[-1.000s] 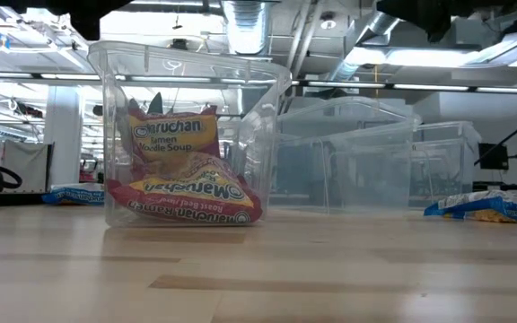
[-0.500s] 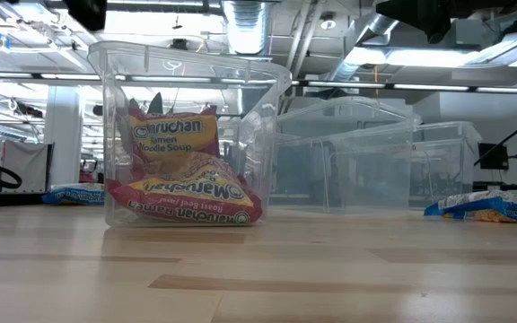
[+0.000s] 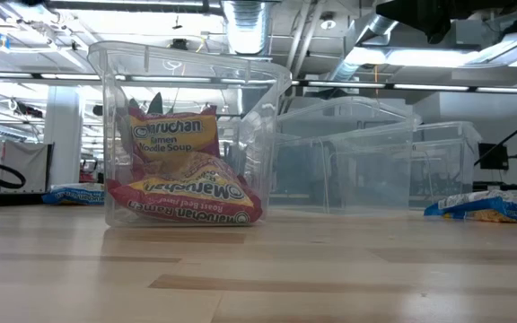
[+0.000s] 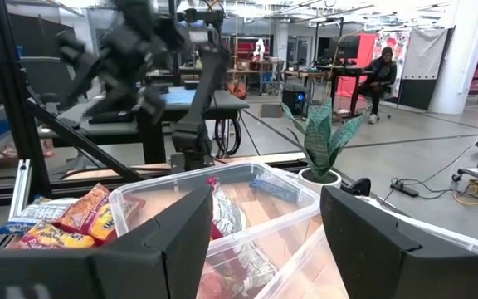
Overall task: Sort Maruchan noodles
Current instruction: Put the red noodle pack into the middle bin
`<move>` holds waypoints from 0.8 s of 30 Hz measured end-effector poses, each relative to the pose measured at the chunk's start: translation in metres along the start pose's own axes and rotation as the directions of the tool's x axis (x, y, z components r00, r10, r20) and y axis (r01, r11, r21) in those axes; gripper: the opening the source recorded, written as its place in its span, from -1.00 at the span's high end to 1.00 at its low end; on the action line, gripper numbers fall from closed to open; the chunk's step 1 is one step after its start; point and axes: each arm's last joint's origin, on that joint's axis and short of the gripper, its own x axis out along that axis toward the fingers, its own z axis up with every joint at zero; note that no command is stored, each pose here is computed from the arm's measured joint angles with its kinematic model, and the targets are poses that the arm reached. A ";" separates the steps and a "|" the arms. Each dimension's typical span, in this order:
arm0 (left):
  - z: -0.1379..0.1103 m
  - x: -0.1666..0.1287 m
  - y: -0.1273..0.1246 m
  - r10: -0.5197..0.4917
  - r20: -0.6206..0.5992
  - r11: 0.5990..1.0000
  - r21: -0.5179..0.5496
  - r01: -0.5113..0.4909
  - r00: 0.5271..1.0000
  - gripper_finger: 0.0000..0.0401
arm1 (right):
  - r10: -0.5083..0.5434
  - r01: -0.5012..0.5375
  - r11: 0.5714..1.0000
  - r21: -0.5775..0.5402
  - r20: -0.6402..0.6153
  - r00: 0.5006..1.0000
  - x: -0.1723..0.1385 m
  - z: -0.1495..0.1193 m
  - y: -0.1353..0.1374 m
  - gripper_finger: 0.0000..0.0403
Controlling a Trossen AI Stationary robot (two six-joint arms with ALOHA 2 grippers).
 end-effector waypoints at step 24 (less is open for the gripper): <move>-0.107 0.098 -0.041 0.631 -0.667 0.553 0.030 -0.833 0.395 0.28 | -0.007 0.006 0.995 -0.104 -0.007 1.000 0.000 -0.001 0.000 -0.23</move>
